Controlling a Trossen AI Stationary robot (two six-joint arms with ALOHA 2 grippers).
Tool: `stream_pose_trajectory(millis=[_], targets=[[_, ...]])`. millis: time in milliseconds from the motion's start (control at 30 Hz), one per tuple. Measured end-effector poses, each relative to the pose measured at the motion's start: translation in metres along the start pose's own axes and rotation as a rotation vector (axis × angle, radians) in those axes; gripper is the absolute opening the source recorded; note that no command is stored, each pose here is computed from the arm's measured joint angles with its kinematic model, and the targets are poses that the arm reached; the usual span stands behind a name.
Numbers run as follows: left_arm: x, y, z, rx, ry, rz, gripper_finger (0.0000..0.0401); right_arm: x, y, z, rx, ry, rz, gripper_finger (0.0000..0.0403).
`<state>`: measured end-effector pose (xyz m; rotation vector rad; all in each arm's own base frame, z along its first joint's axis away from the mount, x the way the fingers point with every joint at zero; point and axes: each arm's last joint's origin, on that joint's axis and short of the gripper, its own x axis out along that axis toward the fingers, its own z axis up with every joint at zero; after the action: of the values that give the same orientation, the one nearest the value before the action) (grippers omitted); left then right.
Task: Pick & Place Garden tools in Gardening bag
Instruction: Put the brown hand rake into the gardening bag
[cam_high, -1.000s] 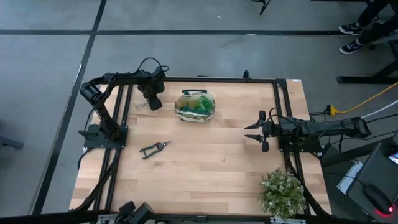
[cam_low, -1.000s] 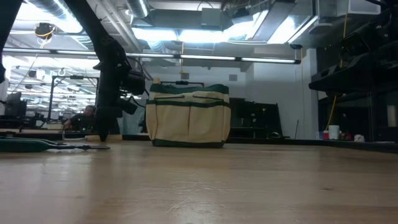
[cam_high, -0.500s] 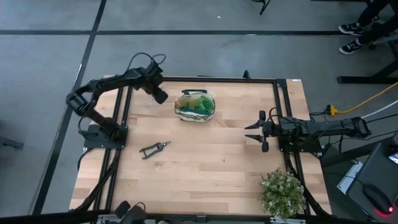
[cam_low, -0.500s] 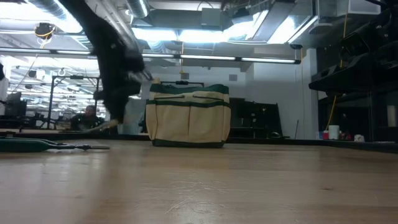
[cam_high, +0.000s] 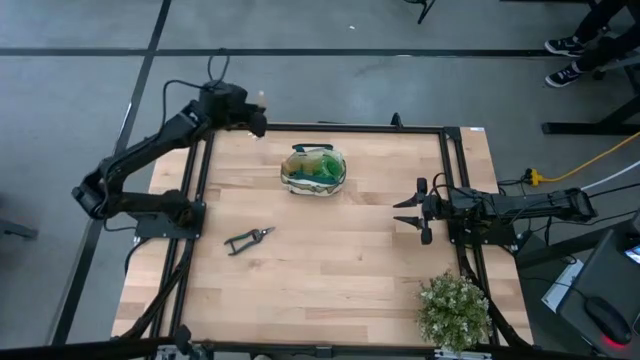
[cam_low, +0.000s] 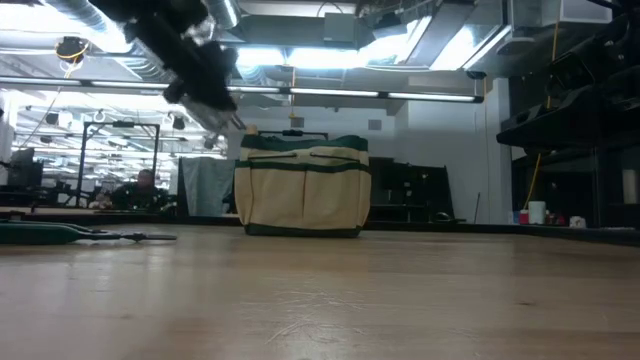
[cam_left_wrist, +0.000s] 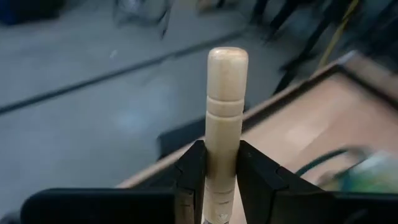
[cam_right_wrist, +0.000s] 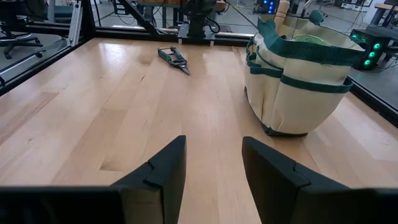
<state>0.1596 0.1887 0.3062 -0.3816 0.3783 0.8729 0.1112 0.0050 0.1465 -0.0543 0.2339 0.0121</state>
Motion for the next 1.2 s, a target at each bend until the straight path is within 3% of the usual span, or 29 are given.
stream_pose_trajectory(millis=[300,600,867,1200], targets=[[-0.016,-0.032,0.027,-0.107,-0.298,-0.230,0.0064,0.000,0.000,0.000,0.000,0.000,0.000,0.0160],[-0.030,-0.065,0.040,-0.109,-0.495,-0.419,0.0063,0.000,0.000,0.000,0.000,0.000,0.000,0.0160],[-0.026,-0.093,0.036,-0.081,-0.512,-0.540,0.0064,0.000,0.000,0.000,0.000,0.000,0.000,0.0160],[0.000,-0.125,0.015,-0.051,-0.419,-0.616,0.0065,0.000,0.000,0.000,0.000,0.000,0.000,0.0160]])
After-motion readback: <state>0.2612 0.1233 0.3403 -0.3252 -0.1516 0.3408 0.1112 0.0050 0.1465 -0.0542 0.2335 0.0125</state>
